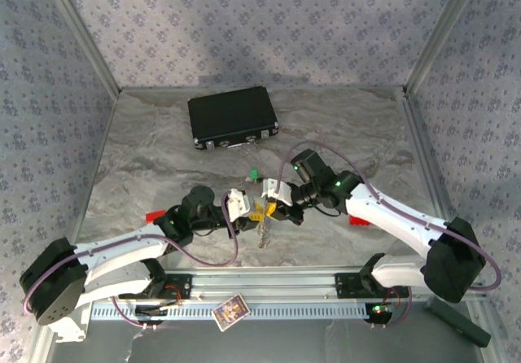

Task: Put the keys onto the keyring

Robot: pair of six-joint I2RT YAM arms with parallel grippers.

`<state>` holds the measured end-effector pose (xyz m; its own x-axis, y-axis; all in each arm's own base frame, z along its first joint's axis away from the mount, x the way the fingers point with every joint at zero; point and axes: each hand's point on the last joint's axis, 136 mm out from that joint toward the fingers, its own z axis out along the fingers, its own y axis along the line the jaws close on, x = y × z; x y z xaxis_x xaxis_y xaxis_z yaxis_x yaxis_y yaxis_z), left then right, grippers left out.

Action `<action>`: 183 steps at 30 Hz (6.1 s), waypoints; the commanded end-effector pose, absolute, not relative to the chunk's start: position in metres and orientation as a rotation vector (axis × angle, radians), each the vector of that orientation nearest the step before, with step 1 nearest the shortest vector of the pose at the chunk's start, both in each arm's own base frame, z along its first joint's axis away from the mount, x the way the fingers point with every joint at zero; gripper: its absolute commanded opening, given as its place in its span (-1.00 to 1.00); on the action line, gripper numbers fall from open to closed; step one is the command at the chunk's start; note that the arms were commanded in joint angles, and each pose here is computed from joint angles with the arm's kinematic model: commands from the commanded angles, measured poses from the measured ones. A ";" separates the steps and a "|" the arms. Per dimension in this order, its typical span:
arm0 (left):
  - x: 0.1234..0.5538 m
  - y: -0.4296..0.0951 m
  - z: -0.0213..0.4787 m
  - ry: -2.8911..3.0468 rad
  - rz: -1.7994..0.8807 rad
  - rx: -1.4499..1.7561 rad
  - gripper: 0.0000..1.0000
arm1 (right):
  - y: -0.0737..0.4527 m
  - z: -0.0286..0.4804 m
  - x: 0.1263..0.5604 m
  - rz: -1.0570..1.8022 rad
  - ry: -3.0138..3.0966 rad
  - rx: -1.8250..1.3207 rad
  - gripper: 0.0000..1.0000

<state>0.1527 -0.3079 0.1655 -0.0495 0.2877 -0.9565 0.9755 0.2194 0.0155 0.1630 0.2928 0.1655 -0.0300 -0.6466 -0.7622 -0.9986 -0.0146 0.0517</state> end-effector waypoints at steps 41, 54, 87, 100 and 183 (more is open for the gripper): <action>0.152 -0.324 0.185 1.425 -0.974 1.234 -1.00 | 0.269 0.170 0.169 0.856 1.837 -1.414 -0.78; 0.152 -0.325 0.186 1.416 -0.976 1.236 -1.00 | 0.268 0.169 0.172 0.843 1.846 -1.415 -0.35; 0.153 -0.328 0.189 1.394 -0.980 1.233 -1.00 | 0.271 0.155 0.172 0.912 1.868 -1.422 -0.61; 0.155 -0.330 0.191 1.375 -1.017 1.186 -1.00 | 0.276 0.168 0.173 0.967 1.780 -1.369 -0.39; 0.156 -0.329 0.179 1.494 -1.011 1.213 -0.44 | 0.277 0.186 0.168 0.974 1.746 -1.507 -1.00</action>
<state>0.1631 -0.3272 0.1710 -0.1234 0.1807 -0.9758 0.9724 0.2180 -0.0826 0.1718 0.2769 0.1790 -0.2040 -0.4730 -0.8571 -0.9789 0.1094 0.1726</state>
